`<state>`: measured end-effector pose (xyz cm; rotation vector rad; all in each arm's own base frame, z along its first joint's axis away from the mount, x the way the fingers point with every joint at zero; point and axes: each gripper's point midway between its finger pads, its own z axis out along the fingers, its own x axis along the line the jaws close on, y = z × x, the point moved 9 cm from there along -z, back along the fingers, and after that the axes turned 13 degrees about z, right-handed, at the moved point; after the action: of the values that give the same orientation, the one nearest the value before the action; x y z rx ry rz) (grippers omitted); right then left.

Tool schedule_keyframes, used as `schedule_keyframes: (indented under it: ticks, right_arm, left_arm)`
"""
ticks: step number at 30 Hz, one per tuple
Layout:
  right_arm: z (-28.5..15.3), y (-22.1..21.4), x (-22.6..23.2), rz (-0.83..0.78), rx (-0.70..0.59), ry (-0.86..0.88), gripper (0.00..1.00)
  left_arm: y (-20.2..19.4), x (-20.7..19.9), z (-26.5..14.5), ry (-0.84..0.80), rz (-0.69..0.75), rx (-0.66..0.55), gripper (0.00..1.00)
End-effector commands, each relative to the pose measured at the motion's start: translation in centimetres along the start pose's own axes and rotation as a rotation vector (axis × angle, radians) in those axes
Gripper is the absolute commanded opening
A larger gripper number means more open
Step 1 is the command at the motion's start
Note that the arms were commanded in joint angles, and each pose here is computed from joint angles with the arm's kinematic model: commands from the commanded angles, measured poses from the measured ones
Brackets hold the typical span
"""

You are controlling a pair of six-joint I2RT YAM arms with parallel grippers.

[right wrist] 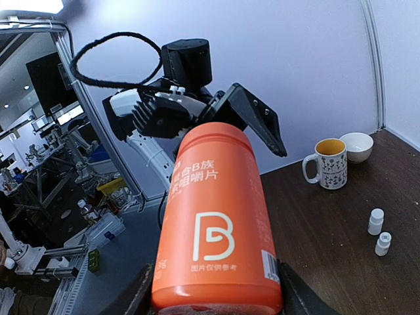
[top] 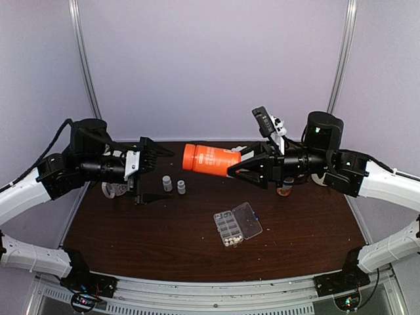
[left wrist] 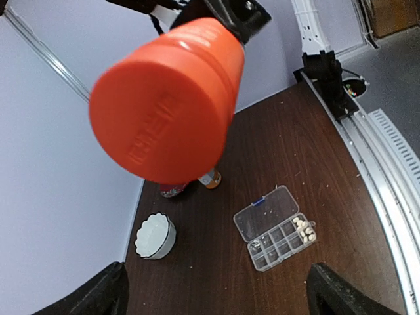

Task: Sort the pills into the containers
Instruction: Pass from the left arm to the right

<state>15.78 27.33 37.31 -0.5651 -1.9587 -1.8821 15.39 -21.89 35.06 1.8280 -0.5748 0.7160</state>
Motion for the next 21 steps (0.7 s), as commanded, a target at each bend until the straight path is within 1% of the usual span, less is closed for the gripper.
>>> schedule_keyframes:
  ticks: [1,7,11,17,21]
  right_arm:
    - [0.1,1.2,1.1,0.032,0.01,0.082,0.26]
    - [0.9,1.1,0.5,0.047,0.017,0.105,0.26]
    - [1.4,1.1,0.1,0.056,0.023,0.11,0.26]
    - [1.9,1.1,-0.4,0.069,0.025,0.111,0.25]
    - [2.1,1.2,-0.4,0.077,0.017,0.131,0.25]
  left_arm:
    - [0.5,0.8,0.1,0.06,0.284,-0.034,0.98]
    - [1.4,1.0,-0.2,0.116,0.347,-0.095,0.98]
    - [1.9,0.9,-0.4,0.103,0.357,-0.134,0.97]
    - [2.1,1.1,-0.2,0.095,0.348,-0.157,0.94]
    - [2.3,1.2,-0.2,0.096,0.363,-0.166,0.9]
